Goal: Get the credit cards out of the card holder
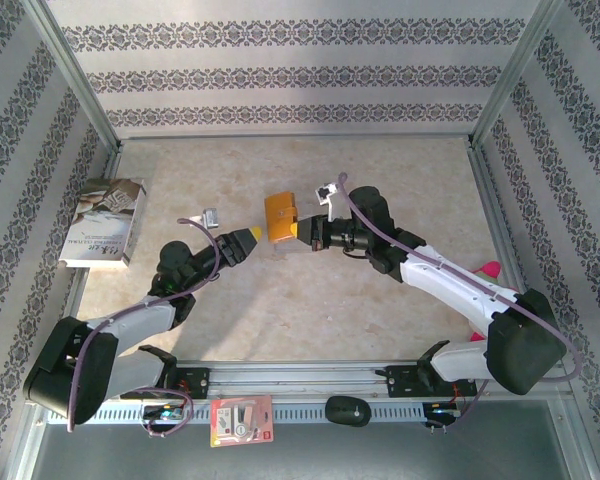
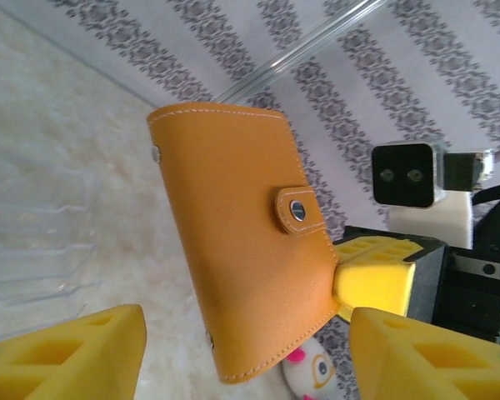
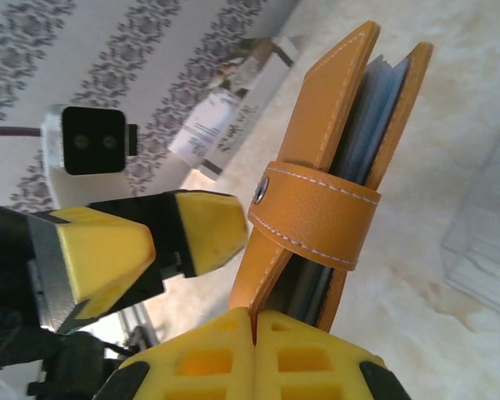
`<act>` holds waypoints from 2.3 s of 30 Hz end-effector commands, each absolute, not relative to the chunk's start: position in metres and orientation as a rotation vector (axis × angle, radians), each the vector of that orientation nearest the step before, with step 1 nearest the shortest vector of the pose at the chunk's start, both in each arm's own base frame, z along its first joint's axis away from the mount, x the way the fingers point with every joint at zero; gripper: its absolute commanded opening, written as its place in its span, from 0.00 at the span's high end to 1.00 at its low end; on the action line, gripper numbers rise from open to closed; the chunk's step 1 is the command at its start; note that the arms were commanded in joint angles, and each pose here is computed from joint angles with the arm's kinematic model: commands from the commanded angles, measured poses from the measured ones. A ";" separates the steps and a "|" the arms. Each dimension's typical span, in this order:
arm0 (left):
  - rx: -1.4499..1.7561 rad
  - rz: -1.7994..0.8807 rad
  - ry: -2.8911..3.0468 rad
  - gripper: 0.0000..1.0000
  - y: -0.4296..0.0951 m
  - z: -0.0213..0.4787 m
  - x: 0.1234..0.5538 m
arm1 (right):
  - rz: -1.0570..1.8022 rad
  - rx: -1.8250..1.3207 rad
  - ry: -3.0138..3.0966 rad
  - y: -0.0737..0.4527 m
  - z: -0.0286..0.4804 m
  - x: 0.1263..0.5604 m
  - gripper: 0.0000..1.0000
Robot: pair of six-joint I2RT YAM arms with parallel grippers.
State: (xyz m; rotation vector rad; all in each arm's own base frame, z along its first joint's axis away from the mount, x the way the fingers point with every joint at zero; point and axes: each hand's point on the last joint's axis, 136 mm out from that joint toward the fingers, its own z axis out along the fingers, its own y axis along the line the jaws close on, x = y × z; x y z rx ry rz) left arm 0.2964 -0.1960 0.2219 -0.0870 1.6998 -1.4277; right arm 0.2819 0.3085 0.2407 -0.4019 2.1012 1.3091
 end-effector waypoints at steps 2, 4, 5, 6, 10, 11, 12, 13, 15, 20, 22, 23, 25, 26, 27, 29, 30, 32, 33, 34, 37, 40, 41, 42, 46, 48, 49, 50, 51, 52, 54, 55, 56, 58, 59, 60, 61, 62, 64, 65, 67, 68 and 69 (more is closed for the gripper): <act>0.019 -1.518 1.539 0.33 -0.205 0.268 0.288 | 1.473 -0.449 1.898 0.318 0.297 0.273 1.00; 0.019 -1.519 1.539 0.33 -0.206 0.268 0.290 | 1.501 -0.453 1.868 0.320 0.306 0.271 1.00; 0.014 -1.516 1.540 0.33 -0.205 0.268 0.291 | 1.512 -0.458 1.861 0.321 0.309 0.270 1.00; 0.014 -1.517 1.536 0.33 -0.205 0.268 0.291 | 1.524 -0.469 1.858 0.323 0.310 0.268 1.00; 0.038 -1.556 1.484 0.38 -0.209 0.282 0.291 | 1.559 -0.491 1.867 0.330 0.307 0.263 1.00; 0.045 -1.565 1.474 0.40 -0.210 0.285 0.291 | 1.566 -0.494 1.870 0.331 0.306 0.262 1.00; 0.052 -1.573 1.468 0.45 -0.211 0.287 0.291 | 1.573 -0.491 1.878 0.332 0.302 0.261 1.00; 0.054 -1.579 1.462 0.49 -0.212 0.288 0.291 | 1.580 -0.489 1.883 0.333 0.300 0.261 1.00; 0.058 -1.584 1.459 0.56 -0.213 0.289 0.291 | 1.587 -0.485 1.900 0.334 0.294 0.260 1.00; 0.062 -1.600 1.462 0.83 -0.217 0.289 0.291 | 1.550 -0.432 1.966 0.330 0.275 0.265 1.00; 0.051 -1.596 1.476 0.93 -0.217 0.287 0.292 | 1.482 -0.392 2.024 0.324 0.266 0.272 1.00; 0.050 -1.591 1.486 0.94 -0.218 0.286 0.292 | 1.442 -0.370 2.054 0.320 0.262 0.276 0.95; 0.051 -1.554 1.527 1.00 -0.221 0.282 0.293 | 1.290 -0.305 2.149 0.306 0.249 0.288 0.73; 0.045 -1.523 1.562 1.00 -0.223 0.278 0.294 | 1.223 -0.281 2.169 0.299 0.247 0.291 0.63; 0.034 -1.469 1.616 1.00 -0.225 0.271 0.296 | 1.137 -0.236 2.195 0.289 0.245 0.296 0.55; -0.005 -1.324 1.735 1.00 -0.223 0.254 0.300 | 1.031 -0.186 2.205 0.274 0.246 0.300 0.49; -0.017 -1.242 1.789 1.00 -0.222 0.247 0.300 | 0.966 -0.143 2.213 0.265 0.246 0.303 0.47; -0.058 -1.116 1.857 1.00 -0.216 0.237 0.302 | 0.911 -0.104 2.197 0.257 0.251 0.305 0.46; -0.079 -1.077 1.873 1.00 -0.213 0.233 0.302 | 0.892 -0.095 2.198 0.256 0.254 0.305 0.44; -0.098 -1.042 1.881 1.00 -0.211 0.231 0.303 | 0.888 -0.103 2.191 0.260 0.257 0.304 0.43; -0.101 -0.938 1.916 1.00 -0.215 0.227 0.301 | 0.862 -0.150 2.188 0.279 0.264 0.301 0.39; -0.086 -0.859 1.926 1.00 -0.223 0.231 0.299 | 0.866 -0.170 2.201 0.297 0.264 0.301 0.39; -0.090 -0.843 1.929 1.00 -0.224 0.231 0.299 | 0.871 -0.170 2.211 0.301 0.262 0.302 0.39; -0.095 -0.831 1.933 1.00 -0.226 0.232 0.299 | 0.875 -0.170 2.223 0.305 0.260 0.302 0.40; -0.065 -0.812 1.929 1.00 -0.234 0.236 0.296 | 0.841 -0.203 2.254 0.315 0.252 0.302 0.43; -0.056 -0.812 1.926 1.00 -0.237 0.237 0.295 | 0.819 -0.225 2.265 0.319 0.248 0.301 0.45; -0.055 -0.815 1.923 1.00 -0.238 0.238 0.294 | 0.810 -0.233 2.274 0.320 0.246 0.300 0.46; -0.053 -0.815 1.921 1.00 -0.238 0.238 0.294 | 0.810 -0.237 2.279 0.321 0.244 0.300 0.47; -0.050 -0.820 1.918 1.00 -0.238 0.239 0.294 | 0.807 -0.241 2.288 0.322 0.241 0.300 0.47; -0.050 -0.825 1.915 1.00 -0.239 0.239 0.293 | 0.808 -0.243 2.291 0.323 0.240 0.300 0.46; -0.044 -0.832 1.912 1.00 -0.241 0.240 0.293 | 0.811 -0.256 2.296 0.326 0.238 0.299 0.46; -0.039 -0.838 1.908 1.00 -0.242 0.241 0.293 | 0.813 -0.267 2.299 0.327 0.237 0.299 0.46; -0.036 -0.842 1.908 1.00 -0.242 0.242 0.292 | 0.808 -0.270 2.301 0.328 0.236 0.299 0.46; -0.037 -0.853 1.897 1.00 -0.243 0.243 0.292 | 0.780 -0.275 2.320 0.327 0.231 0.299 0.46; -0.040 -0.856 1.896 1.00 -0.242 0.243 0.291 | 0.767 -0.276 2.331 0.327 0.227 0.300 0.47; -0.042 -0.859 1.890 1.00 -0.242 0.244 0.291 | 0.750 -0.278 2.343 0.326 0.223 0.300 0.48; -0.043 -0.861 1.886 1.00 -0.241 0.245 0.290 | 0.738 -0.279 2.351 0.325 0.219 0.300 0.49; -0.044 -0.860 1.881 1.00 -0.240 0.246 0.290 | 0.726 -0.278 2.363 0.324 0.215 0.300 0.50; -0.045 -0.859 1.875 1.00 -0.238 0.248 0.289 | 0.702 -0.278 2.380 0.322 0.209 0.301 0.53; -0.048 -0.855 1.874 1.00 -0.237 0.248 0.289 | 0.690 -0.278 2.386 0.320 0.206 0.301 0.54; -0.047 -0.846 1.872 1.00 -0.235 0.249 0.288 | 0.678 -0.275 2.392 0.318 0.203 0.301 0.54; -0.048 -0.842 1.873 1.00 -0.234 0.250 0.287 | 0.685 -0.278 2.392 0.318 0.203 0.301 0.55; -0.050 -0.840 1.871 1.00 -0.233 0.249 0.287 | 0.686 -0.282 2.397 0.319 0.202 0.300 0.55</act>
